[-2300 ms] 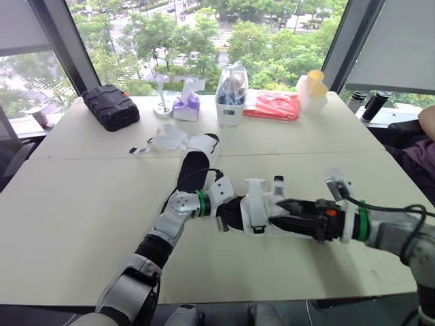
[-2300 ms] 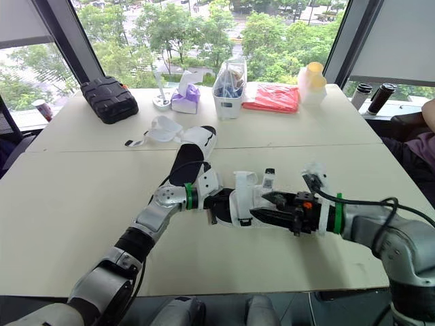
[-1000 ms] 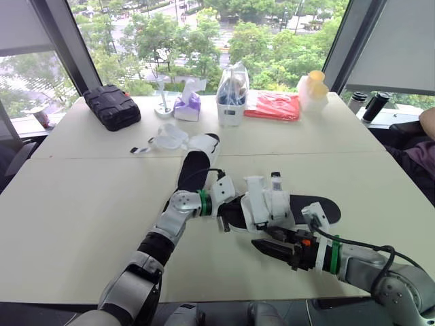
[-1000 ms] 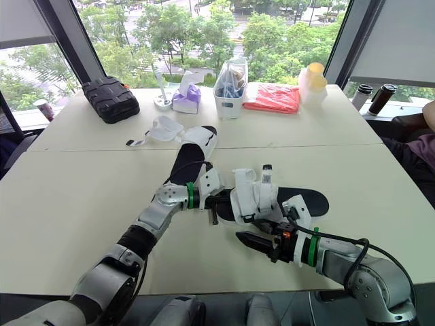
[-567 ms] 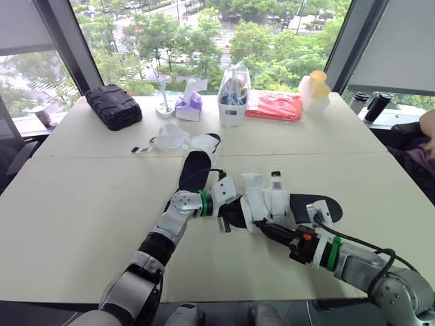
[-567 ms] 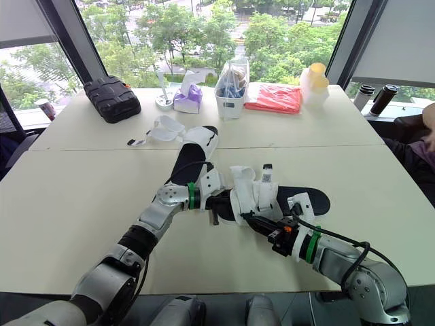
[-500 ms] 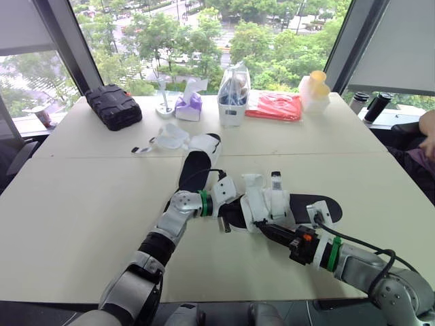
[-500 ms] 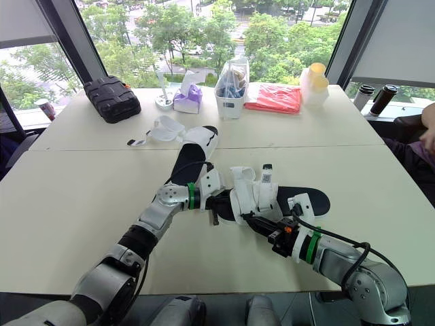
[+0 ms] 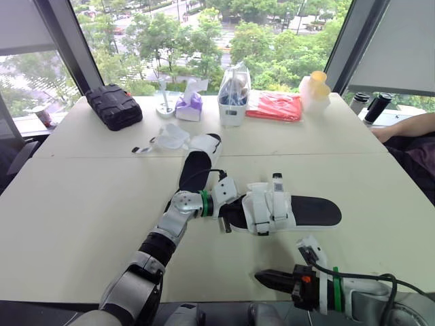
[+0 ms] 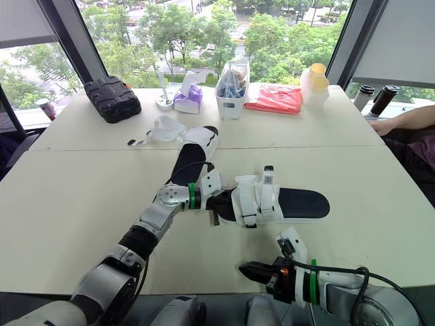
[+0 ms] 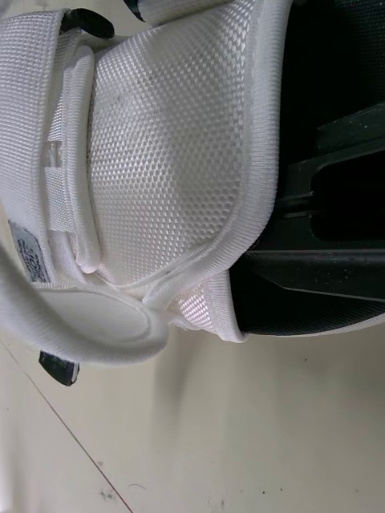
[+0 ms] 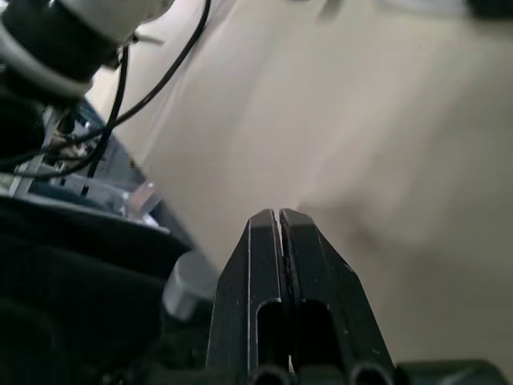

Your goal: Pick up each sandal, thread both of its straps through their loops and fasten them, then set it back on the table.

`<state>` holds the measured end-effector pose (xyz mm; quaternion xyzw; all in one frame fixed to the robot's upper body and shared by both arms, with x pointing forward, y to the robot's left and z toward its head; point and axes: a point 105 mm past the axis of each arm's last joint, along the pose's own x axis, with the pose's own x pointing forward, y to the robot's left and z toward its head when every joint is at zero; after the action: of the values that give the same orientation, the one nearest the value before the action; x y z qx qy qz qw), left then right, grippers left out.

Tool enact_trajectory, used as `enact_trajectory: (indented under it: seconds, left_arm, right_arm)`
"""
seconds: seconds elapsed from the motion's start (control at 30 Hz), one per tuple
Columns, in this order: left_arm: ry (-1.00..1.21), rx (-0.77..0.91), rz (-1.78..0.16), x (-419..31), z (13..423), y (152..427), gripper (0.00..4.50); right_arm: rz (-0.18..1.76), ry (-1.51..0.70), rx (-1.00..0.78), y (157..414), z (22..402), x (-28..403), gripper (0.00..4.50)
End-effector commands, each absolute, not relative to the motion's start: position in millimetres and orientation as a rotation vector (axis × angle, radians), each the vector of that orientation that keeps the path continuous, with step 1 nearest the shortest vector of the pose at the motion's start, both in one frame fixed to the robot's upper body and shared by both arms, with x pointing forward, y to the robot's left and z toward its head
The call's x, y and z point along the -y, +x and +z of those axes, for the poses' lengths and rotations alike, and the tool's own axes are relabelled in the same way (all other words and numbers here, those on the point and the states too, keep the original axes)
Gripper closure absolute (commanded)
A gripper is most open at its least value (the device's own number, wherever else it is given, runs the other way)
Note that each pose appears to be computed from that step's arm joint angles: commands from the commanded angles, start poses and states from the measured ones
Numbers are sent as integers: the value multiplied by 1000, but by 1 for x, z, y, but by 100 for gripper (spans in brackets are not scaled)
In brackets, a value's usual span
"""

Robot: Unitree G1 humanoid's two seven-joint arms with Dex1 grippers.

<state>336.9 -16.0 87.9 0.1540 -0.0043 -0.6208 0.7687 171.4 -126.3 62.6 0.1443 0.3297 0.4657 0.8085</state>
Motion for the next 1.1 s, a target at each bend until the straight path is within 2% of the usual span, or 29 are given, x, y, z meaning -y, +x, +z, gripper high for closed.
enact_trajectory:
  seconds: [0.03, 0.1, 0.2, 0.23, 0.3, 0.53, 0.83, 1.1]
  left_arm:
    - [351, -18, -1377, 20, 79, 330, 450]
    - [351, -16, -1382, 21, 79, 330, 450]
    - [350, -15, -1385, 22, 79, 329, 450]
    - [350, -16, -1386, 22, 79, 329, 450]
    - [351, -17, -1388, 22, 79, 329, 450]
    - [348, -18, -1388, 23, 78, 328, 450]
    - [346, -22, -1378, 21, 78, 330, 450]
    - [344, -17, -1379, 22, 79, 330, 450]
  right_arm:
    - [1023, 291, -690, 166, 66, 125, 448]
    - [943, 267, -593, 189, 75, 137, 448]
    - [918, 262, -528, 201, 85, 145, 448]
    - [918, 259, -523, 202, 87, 147, 424]
    - [920, 232, -517, 203, 89, 151, 359]
    - [888, 194, -462, 218, 97, 157, 16]
    - [891, 214, -380, 231, 116, 152, 16]
    - [962, 253, -409, 231, 108, 129, 16]
